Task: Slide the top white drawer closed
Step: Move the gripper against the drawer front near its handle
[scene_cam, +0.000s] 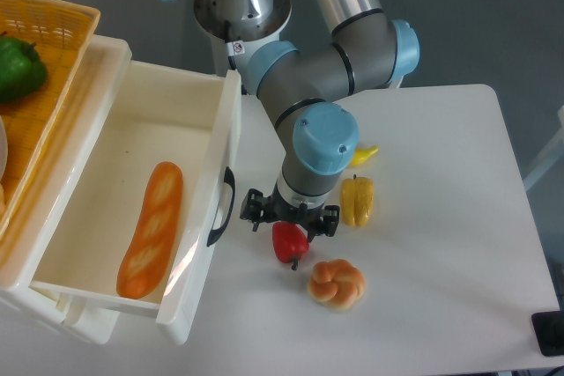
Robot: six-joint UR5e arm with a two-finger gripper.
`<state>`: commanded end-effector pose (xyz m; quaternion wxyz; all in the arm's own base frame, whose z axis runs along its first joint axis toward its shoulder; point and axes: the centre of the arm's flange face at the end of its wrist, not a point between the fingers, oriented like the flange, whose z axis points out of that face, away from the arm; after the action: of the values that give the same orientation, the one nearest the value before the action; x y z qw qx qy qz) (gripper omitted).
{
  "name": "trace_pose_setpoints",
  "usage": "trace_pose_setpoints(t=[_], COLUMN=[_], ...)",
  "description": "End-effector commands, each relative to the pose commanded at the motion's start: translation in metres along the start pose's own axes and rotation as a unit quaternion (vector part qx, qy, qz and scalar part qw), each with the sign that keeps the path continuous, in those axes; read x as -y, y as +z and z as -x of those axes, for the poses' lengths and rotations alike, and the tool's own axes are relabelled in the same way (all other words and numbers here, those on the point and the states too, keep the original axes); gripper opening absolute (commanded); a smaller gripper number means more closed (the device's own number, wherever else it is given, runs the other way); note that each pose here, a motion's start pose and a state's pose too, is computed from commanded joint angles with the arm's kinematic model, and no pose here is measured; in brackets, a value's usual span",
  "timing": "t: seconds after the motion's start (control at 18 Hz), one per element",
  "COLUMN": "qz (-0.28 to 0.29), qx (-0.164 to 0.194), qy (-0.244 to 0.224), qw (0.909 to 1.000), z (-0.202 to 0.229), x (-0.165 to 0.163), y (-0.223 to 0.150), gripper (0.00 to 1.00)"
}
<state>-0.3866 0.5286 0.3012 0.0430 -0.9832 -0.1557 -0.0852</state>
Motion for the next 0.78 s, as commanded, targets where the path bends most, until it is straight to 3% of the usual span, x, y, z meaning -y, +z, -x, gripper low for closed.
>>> trace_pose_setpoints(t=[0.78], qz=[-0.011], qx=[-0.024], qy=[0.003], qw=[0.9997], z=[-0.011], x=[0.001], y=[-0.003], gripper=[1.00])
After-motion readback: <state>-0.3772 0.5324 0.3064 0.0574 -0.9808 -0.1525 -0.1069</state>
